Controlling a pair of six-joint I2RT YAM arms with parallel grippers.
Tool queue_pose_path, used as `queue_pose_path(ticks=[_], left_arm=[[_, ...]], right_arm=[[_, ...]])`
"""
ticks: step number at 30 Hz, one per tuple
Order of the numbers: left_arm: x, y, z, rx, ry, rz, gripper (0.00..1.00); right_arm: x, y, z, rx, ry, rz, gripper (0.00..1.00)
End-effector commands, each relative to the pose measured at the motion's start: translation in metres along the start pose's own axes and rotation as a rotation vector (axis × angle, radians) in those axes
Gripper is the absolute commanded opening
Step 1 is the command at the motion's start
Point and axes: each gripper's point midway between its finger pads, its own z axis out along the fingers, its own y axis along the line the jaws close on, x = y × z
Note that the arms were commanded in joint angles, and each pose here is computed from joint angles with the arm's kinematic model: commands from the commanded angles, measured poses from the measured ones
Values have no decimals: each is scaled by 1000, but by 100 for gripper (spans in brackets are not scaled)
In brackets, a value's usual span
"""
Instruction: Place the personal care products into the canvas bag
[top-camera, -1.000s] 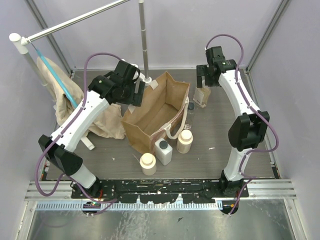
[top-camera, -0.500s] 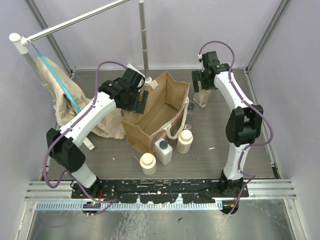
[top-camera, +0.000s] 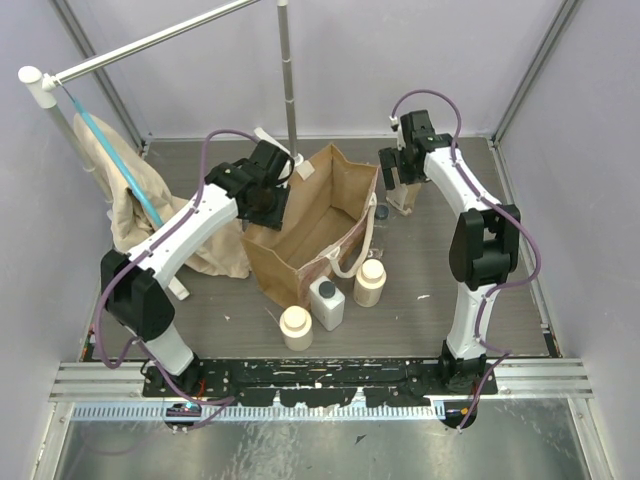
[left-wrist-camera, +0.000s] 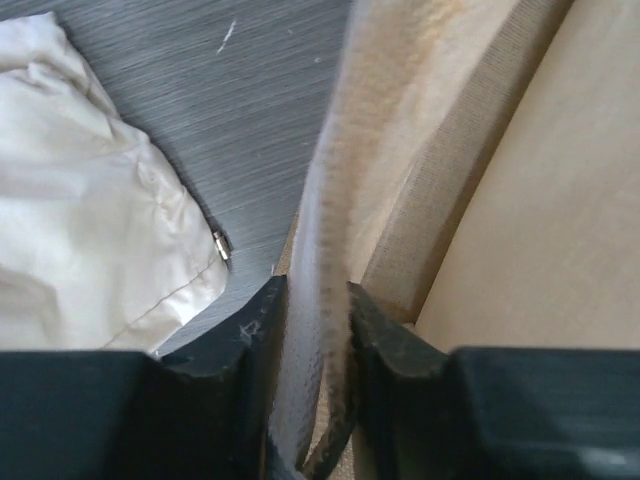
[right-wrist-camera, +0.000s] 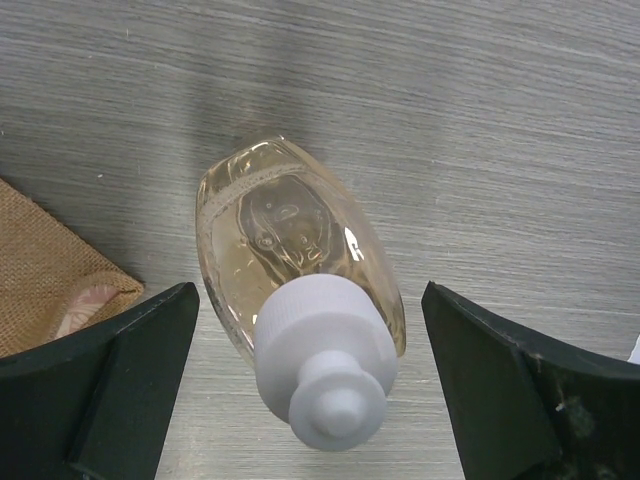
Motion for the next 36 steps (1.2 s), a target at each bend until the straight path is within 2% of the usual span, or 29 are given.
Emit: queue_pose_path(ticks=[1,3,20,36], left_arm=[[1,-14,7,79,24,-12,30],[1,-17,6,96,24,-14,26],[-1,-20,-1,141,-19,26,27],[-1,-19,-2,139,-21,38,27]], right_arm=[[-12,-3,-2,6,-56,-14,100],[-10,-5,0,16,-59,-16,100],[-4,-5,14,-4,-62,-10,100],[-27,-3,-3,-26,-215,-15,100]])
